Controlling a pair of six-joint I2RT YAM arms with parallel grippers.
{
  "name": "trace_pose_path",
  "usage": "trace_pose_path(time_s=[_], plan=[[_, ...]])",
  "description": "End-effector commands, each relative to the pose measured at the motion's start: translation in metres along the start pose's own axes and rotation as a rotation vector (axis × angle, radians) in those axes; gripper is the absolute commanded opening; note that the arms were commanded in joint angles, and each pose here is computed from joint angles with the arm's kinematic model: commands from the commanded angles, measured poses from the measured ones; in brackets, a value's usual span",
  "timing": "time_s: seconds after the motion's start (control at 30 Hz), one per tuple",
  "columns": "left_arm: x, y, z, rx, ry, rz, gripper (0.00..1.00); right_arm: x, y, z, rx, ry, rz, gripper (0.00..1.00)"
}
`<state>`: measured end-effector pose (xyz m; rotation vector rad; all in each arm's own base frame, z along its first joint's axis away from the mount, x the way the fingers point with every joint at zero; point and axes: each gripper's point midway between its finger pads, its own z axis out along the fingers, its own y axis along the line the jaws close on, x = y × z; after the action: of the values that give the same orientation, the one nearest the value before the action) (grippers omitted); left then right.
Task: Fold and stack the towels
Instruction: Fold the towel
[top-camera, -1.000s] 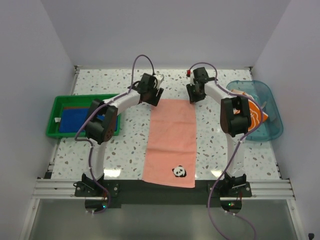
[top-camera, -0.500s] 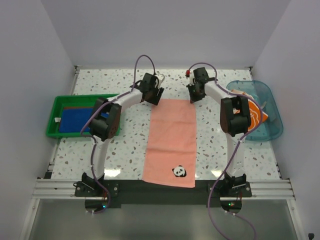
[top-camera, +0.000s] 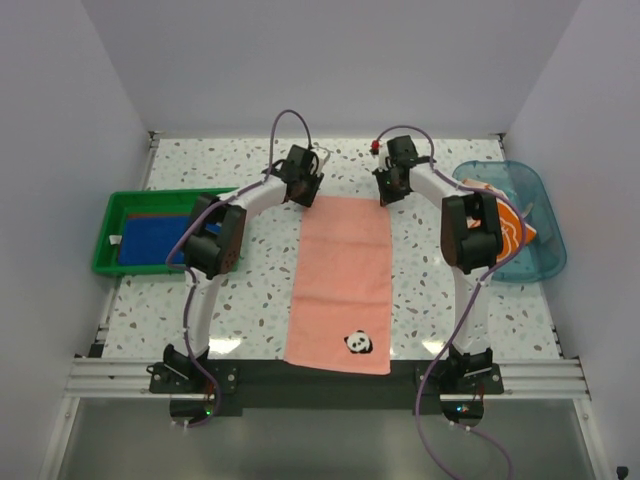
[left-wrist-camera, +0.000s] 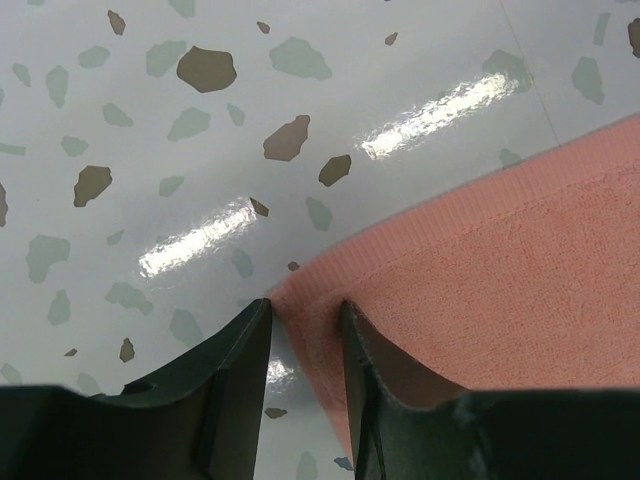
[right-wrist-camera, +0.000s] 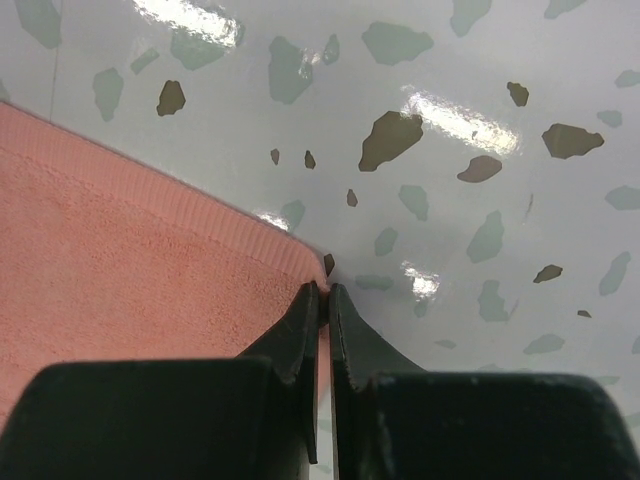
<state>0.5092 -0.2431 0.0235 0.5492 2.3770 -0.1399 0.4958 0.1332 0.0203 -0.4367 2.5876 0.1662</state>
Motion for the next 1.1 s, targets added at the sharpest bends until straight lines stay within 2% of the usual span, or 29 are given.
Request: trace_pose_path(time_s=[0.0,0.2,0.37,0.4,0.47,0.5,0.57,0.6,0.7,0.93,1.07], plan=[[0.038,0.001,0.012,0.008,0.116,-0.016,0.38,0.019,0.005,-0.001,-0.019,0.048,-0.017,0.00],[0.077,-0.002,0.017,0.013,0.230,-0.042,0.36,0.017,0.011,-0.006,-0.040,0.033,-0.004,0.00],[0.091,-0.004,0.018,0.016,0.286,-0.065,0.34,0.018,0.016,-0.010,-0.041,0.034,-0.016,0.00],[0.093,-0.006,0.018,0.023,0.292,-0.063,0.26,0.018,0.017,-0.011,-0.041,0.032,-0.021,0.00],[0.096,-0.006,0.019,0.026,0.300,-0.064,0.18,0.018,0.018,-0.013,-0.043,0.028,-0.018,0.00],[0.098,-0.006,0.020,0.024,0.303,-0.062,0.09,0.016,0.019,-0.013,-0.044,0.020,-0.019,0.00],[0.092,-0.004,0.020,0.019,0.287,-0.044,0.03,0.010,0.018,-0.016,-0.044,0.005,-0.017,0.00],[0.087,0.000,0.020,0.001,0.275,-0.035,0.00,0.006,0.017,-0.019,-0.038,-0.009,-0.018,0.00],[0.055,0.013,0.013,-0.038,0.199,-0.007,0.00,-0.018,0.014,-0.030,-0.019,-0.067,-0.020,0.00],[-0.046,0.041,-0.009,-0.087,-0.053,-0.014,0.00,-0.090,-0.006,-0.058,0.088,-0.248,-0.038,0.00],[-0.086,0.055,-0.016,-0.114,-0.174,-0.003,0.00,-0.130,-0.019,-0.070,0.164,-0.355,-0.054,0.00]])
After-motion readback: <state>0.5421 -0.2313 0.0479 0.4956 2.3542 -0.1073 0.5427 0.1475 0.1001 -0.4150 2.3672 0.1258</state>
